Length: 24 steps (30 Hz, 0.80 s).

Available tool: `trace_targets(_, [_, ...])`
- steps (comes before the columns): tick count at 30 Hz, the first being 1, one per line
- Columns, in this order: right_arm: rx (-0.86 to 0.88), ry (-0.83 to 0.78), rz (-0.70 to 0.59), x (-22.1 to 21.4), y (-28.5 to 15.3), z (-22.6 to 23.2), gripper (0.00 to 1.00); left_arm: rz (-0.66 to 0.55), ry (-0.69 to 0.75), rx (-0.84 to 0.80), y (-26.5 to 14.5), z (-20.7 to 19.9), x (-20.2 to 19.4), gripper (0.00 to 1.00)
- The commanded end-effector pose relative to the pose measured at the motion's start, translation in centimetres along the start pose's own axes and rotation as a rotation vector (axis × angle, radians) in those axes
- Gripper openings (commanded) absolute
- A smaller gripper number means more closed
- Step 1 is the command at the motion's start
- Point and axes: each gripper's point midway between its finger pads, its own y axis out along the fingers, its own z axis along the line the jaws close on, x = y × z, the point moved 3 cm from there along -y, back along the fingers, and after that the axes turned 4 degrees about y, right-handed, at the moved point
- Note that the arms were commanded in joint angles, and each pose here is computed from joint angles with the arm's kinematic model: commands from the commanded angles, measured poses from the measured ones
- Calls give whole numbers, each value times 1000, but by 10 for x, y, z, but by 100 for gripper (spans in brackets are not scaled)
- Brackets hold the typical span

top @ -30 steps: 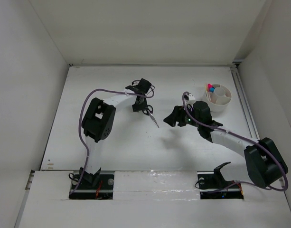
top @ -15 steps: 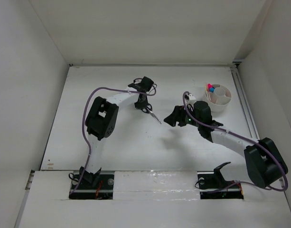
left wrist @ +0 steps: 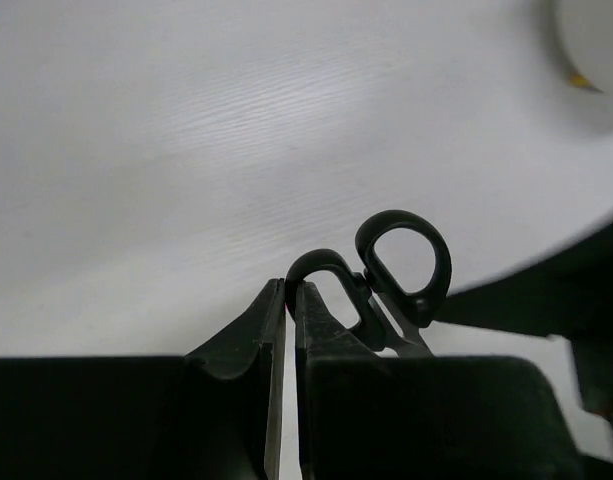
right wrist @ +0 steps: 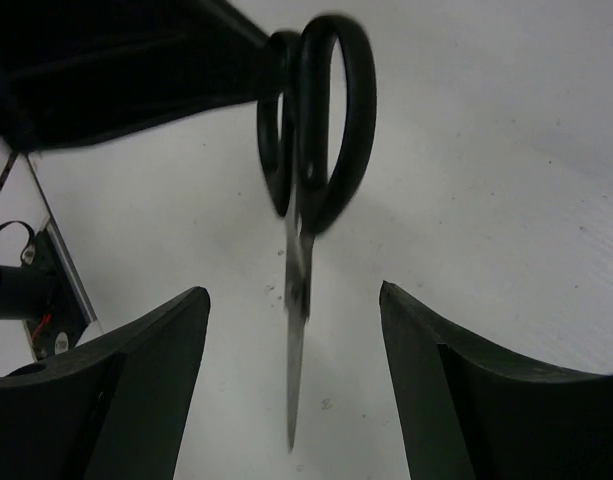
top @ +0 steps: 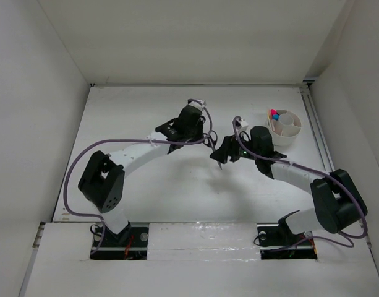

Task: Sort the stationery into containers
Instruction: Pick up the scissors from the center of the board, then place the scissors in the storage box.

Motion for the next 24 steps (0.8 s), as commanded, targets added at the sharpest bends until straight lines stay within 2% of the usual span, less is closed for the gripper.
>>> trace_targets(1, [57, -91, -75, 32, 6, 11, 74, -85, 91, -91, -13, -32, 16, 0])
trace_targets(8, [126, -126, -76, 39, 14, 18, 74, -96, 102, -221, -25, -50, 18, 0])
trace_targets(10, [153, -124, -77, 39, 17, 19, 70, -100, 114, -245, -28, -52, 18, 0])
trace_targets(11, [170, -117, -78, 40, 17, 22, 58, -100, 114, -245, -28, -52, 18, 0])
trace_targets(18, [192, -132, -107, 43, 13, 28, 15, -88, 137, -284, -30, -57, 15, 0])
trace_targets(19, [182, -131, -113, 44, 13, 27, 0, -84, 139, -294, -30, -58, 14, 0])
trace_targets(21, [174, -147, -150, 56, 9, 30, 0, -77, 138, -282, -30, -56, 13, 0])
trace_targets(22, [162, -166, -177, 64, 7, 31, 0, -70, 119, -253, -30, -53, 13, 16])
trace_targets(23, [142, -180, -204, 72, 3, 28, 0, -61, 101, -211, -29, -47, 11, 37])
trace_targets(24, [123, -223, -246, 82, -6, 31, 0, -119, 63, -120, -37, -37, 28, 61])
